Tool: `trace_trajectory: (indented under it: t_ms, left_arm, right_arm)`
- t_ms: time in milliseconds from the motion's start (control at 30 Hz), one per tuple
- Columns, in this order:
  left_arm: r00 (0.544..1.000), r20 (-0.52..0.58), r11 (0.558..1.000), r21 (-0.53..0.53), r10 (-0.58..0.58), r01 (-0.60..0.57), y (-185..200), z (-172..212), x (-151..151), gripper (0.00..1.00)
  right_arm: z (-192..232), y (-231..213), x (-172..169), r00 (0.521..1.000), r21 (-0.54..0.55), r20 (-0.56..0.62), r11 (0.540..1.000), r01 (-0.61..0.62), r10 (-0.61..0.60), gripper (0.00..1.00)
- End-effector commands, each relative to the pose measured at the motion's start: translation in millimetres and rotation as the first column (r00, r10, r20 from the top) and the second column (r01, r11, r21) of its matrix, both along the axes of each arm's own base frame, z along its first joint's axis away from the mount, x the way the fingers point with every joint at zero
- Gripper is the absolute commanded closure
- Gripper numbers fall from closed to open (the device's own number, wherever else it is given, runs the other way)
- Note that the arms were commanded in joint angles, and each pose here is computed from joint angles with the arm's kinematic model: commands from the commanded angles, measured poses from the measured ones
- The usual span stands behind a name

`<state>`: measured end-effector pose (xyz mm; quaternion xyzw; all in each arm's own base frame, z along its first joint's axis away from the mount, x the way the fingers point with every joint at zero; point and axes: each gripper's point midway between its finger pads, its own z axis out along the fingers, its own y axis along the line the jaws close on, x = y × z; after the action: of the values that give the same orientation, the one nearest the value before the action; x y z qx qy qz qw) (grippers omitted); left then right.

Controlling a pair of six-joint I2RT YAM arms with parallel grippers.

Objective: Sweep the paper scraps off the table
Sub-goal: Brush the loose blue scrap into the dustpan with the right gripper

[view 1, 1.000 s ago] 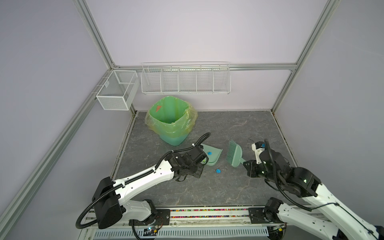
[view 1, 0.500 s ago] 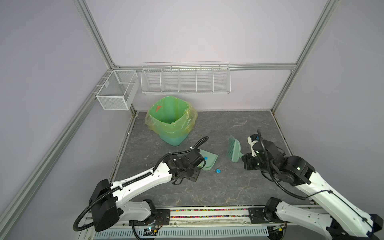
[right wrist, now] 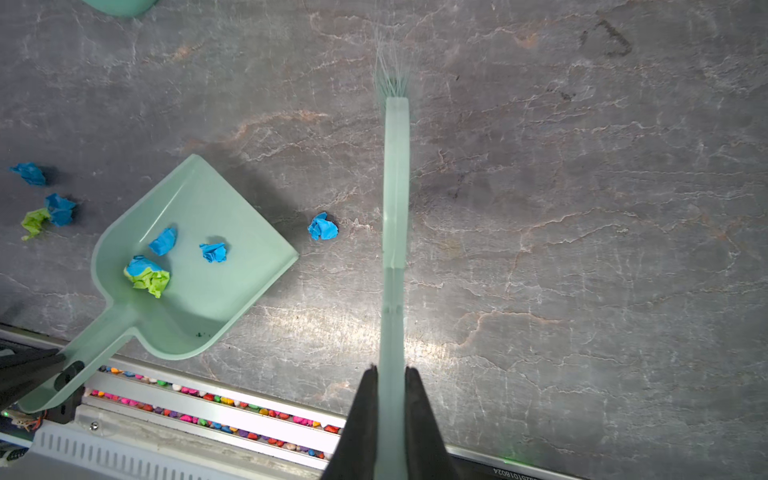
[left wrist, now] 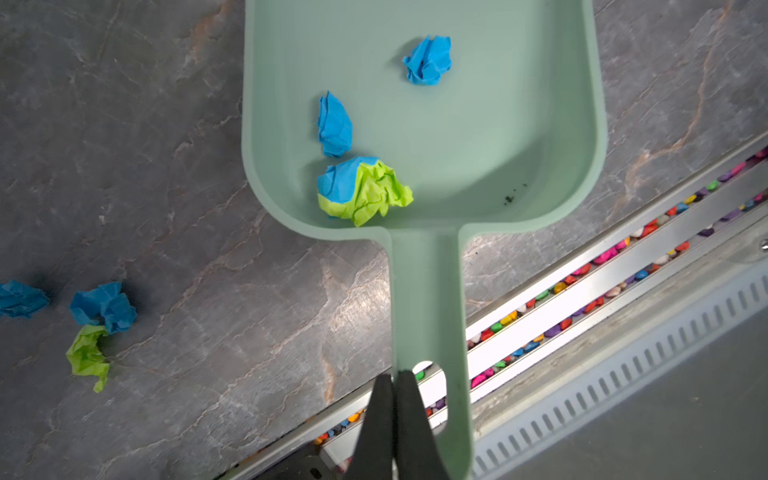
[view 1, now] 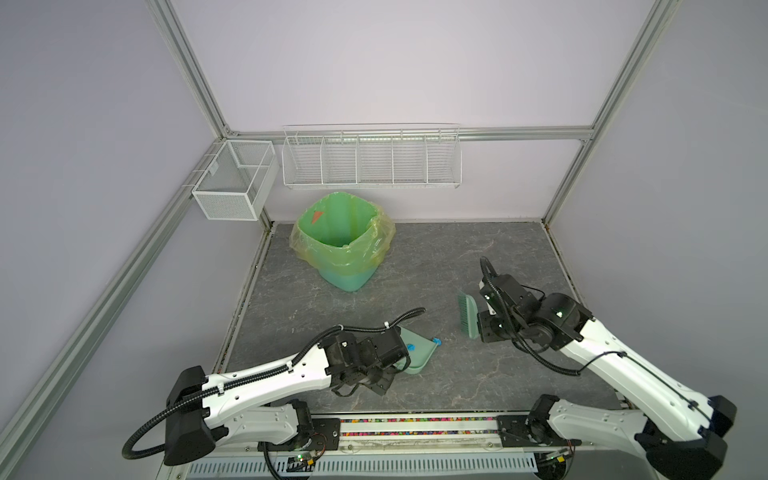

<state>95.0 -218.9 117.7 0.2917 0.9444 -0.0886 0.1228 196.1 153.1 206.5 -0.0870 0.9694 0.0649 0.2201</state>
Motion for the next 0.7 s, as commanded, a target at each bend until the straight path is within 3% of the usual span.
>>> trace_trajectory:
  t_ms: [0,667]
  left_arm:
    - [0.999,-0.020,0.998,0.043,0.036,-0.035,13.1,-7.0,-5.4,1.00]
    - [0.996,-0.085,0.996,0.078,-0.042,0.048,-0.2,-28.9,-22.6,1.00]
  right_arm:
    - [5.9,9.3,4.4,1.000,0.022,0.001,0.999,-0.030,0.030,0.93]
    - [-17.5,29.8,14.1,0.991,-0.022,-0.070,0.993,-0.114,0.112,0.93]
